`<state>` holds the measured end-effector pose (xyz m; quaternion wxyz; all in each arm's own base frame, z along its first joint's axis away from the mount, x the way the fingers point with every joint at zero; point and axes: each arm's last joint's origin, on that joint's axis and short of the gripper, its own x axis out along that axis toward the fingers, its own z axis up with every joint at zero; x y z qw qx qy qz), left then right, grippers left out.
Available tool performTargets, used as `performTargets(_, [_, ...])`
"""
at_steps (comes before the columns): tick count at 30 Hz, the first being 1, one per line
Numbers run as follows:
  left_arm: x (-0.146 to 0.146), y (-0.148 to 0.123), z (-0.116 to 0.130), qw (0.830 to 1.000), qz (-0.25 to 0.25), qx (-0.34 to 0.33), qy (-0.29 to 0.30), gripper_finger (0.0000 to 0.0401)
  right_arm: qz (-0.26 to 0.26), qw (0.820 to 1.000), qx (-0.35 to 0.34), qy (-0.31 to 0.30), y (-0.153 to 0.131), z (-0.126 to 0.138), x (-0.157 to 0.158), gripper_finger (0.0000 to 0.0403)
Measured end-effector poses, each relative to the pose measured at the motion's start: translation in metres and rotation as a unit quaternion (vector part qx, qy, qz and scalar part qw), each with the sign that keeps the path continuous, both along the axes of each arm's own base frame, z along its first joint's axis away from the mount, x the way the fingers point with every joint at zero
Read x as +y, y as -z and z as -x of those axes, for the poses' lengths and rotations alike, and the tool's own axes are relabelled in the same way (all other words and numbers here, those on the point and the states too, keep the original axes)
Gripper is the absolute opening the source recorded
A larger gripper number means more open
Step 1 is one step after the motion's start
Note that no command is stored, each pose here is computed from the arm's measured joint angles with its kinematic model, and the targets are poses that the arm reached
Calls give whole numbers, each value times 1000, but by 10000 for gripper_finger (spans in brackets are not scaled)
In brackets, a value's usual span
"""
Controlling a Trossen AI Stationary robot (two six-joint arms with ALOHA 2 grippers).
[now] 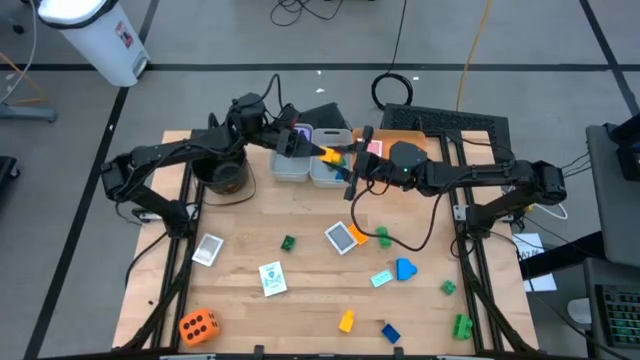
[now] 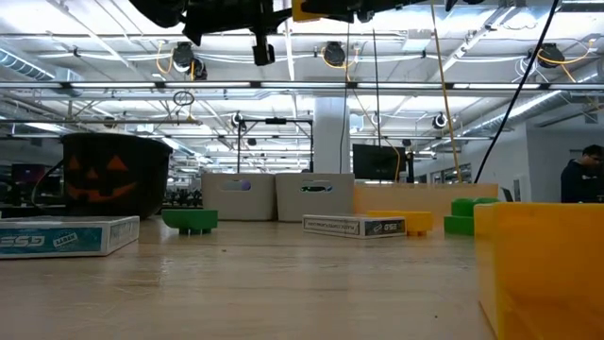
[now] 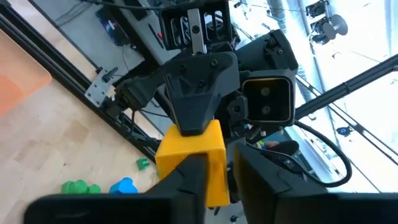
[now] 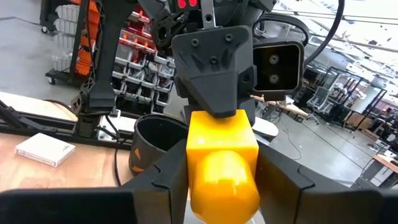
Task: Pick & Place Toys
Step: Put the yellow gamepiece into the right gray bin
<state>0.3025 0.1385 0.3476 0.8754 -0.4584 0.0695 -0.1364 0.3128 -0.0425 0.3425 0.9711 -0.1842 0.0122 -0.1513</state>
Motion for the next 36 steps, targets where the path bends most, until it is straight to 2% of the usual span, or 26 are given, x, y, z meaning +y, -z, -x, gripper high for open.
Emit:
performTargets(10, [3, -4, 2, 999, -23, -23, -10, 166, 0, 1000, -3, 7, -1, 0, -1, 136])
performTargets(17, [22, -4, 12, 998, -40, -29, -24, 200, -35, 999, -13, 29, 0, 2, -11, 138])
performTargets(20, [32, -5, 19, 998, -42, -30, -23, 204, -44, 999, -14, 29, 0, 3, -14, 138])
performTargets(24, [46, -8, 31, 998, -50, -38, -15, 199, -81, 996, -9, 41, 0, 4, -23, 138])
performTargets(31, [62, -28, 52, 991, -77, -109, -15, 187, -117, 991, 31, 49, -19, 9, -46, 139])
performTargets(36, [66, -39, 61, 986, -87, -144, -19, 186, -151, 986, 22, 65, -29, 18, -71, 139])
